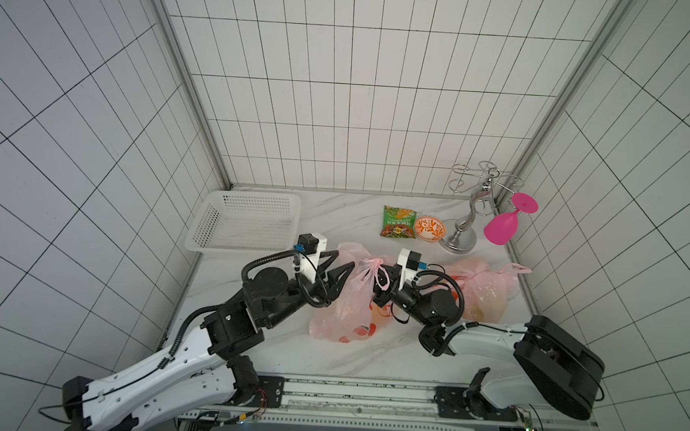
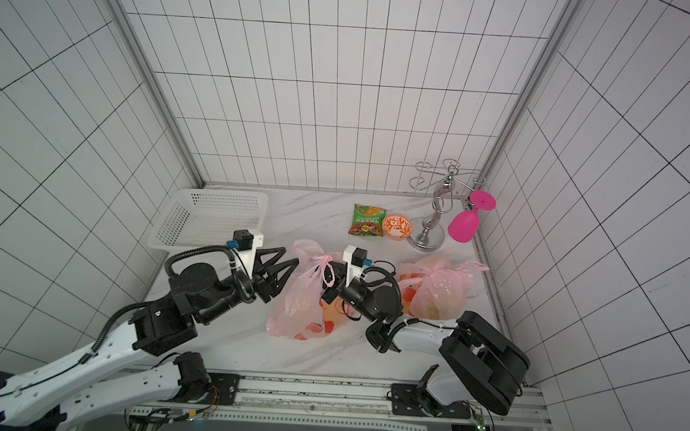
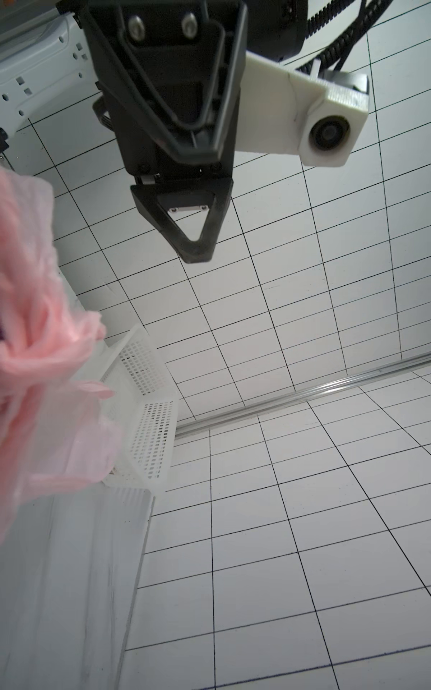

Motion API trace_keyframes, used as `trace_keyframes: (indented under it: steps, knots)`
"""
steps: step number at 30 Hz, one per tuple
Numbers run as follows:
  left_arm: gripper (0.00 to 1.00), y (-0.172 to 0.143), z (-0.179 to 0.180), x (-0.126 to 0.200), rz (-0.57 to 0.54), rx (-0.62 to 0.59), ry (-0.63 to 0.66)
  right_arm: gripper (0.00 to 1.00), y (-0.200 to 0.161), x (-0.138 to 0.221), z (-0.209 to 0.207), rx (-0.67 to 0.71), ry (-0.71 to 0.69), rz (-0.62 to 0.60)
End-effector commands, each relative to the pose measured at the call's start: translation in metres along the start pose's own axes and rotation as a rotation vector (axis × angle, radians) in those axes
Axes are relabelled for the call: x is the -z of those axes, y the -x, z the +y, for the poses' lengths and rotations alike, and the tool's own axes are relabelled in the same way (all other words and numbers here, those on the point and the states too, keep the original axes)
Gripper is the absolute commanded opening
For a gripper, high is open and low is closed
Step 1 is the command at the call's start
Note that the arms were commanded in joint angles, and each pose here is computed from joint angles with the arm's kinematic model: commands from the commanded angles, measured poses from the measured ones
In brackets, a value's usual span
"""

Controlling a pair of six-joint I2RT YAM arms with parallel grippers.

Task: Place the banana into a plastic bag & tie a knot
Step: Cross the plastic bag at the center of the board.

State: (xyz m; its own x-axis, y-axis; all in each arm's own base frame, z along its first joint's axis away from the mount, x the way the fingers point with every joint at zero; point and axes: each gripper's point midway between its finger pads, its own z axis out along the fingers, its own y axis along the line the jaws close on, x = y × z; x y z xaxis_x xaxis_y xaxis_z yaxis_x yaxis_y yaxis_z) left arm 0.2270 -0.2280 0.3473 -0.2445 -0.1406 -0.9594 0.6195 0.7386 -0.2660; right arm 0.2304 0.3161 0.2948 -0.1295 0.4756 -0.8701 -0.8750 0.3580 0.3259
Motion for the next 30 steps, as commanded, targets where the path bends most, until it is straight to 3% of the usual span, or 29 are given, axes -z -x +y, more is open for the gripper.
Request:
trace_keyframes:
  steps: [1, 5, 15, 30]
  knots:
    - [0.48, -0.006, 0.025, -0.025, 0.096, 0.049, 0.037, 0.0, 0.02, 0.001, 0.008, 0.033, 0.042, -0.077]
    - [0.47, -0.023, 0.009, -0.042, 0.17, 0.028, -0.091, 0.0, 0.019, 0.0, 0.006, 0.043, 0.028, -0.068]
    - [0.48, -0.042, -0.025, -0.028, 0.105, -0.061, -0.24, 0.0, 0.02, -0.001, 0.009, 0.053, 0.039, -0.051]
    - [0.48, -0.059, -0.029, -0.052, 0.163, -0.175, -0.23, 0.0, 0.014, 0.002, 0.021, 0.081, 0.098, -0.005]
